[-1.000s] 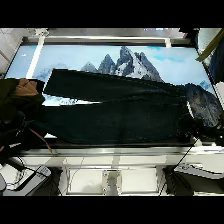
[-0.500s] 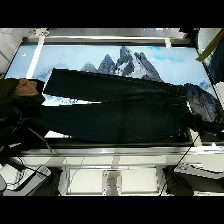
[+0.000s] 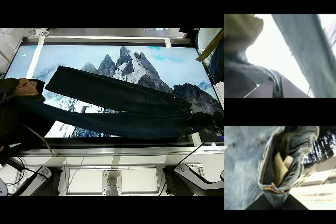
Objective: Fold the clothes and pants, and hang the long-sleeved shirts on hangers.
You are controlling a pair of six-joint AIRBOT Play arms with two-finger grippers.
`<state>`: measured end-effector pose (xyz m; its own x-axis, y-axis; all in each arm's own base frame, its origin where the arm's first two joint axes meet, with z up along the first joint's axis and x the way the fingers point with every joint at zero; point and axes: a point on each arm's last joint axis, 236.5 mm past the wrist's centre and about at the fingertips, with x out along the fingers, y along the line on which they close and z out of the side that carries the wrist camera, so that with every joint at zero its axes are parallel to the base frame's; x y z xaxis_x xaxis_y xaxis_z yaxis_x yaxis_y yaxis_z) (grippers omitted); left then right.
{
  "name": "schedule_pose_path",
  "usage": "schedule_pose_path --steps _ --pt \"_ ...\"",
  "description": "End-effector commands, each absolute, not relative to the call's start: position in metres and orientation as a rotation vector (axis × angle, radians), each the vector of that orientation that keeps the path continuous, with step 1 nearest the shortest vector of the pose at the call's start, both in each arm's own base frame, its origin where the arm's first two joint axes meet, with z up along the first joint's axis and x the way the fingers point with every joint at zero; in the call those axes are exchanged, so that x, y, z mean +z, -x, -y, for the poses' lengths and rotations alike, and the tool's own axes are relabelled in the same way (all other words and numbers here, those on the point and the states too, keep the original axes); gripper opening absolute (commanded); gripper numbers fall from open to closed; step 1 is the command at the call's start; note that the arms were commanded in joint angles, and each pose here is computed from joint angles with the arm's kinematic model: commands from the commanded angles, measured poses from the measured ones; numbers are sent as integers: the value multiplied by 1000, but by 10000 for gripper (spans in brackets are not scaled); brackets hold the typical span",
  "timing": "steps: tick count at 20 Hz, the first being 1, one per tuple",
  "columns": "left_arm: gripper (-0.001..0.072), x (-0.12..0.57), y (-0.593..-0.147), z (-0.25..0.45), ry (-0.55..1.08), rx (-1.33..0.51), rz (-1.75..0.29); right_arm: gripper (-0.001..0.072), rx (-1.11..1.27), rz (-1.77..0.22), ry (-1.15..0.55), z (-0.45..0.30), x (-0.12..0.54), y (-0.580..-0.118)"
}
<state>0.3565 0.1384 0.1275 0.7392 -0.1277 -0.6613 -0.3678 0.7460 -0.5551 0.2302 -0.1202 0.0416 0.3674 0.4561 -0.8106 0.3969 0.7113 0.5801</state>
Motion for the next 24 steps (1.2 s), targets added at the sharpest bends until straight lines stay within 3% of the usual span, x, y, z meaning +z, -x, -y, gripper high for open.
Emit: schedule_pose_path --steps 1,9,13,16,17,18,19,20,21,22,24 --pt "20 169 -429 -149 709 201 -469 35 -74 -1203 -850 126 41 -254" --pt "20 125 -627 -105 670 95 -385 35 -215 -959 -844 160 32 -367" --pt "20 82 -677 -86 653 77 -385 35 -275 -874 -829 170 9 -416" --pt "21 41 -687 -81 659 89 -427 36 -318 -868 -868 176 -14 -430" --pt "22 30 -687 -80 662 91 -444 57 -323 -859 -881 177 -17 -432" --pt "23 26 -687 -80 663 94 -451 143 -331 -844 -883 180 -17 -435" --pt "43 25 -688 -80 663 94 -450 287 -341 -825 -880 184 -15 -437" --pt "263 28 -688 -81 662 96 -443 389 -347 -808 -873 188 -12 -440" --pt "642 33 -689 -81 660 97 -429 396 -351 -788 -865 192 -7 -443" --pt "709 38 -689 -82 659 96 -420 396 -352 -771 -857 195 -1 -447" --pt "709 58 -687 -80 654 83 -399 394 -353 -750 -834 204 12 -450"
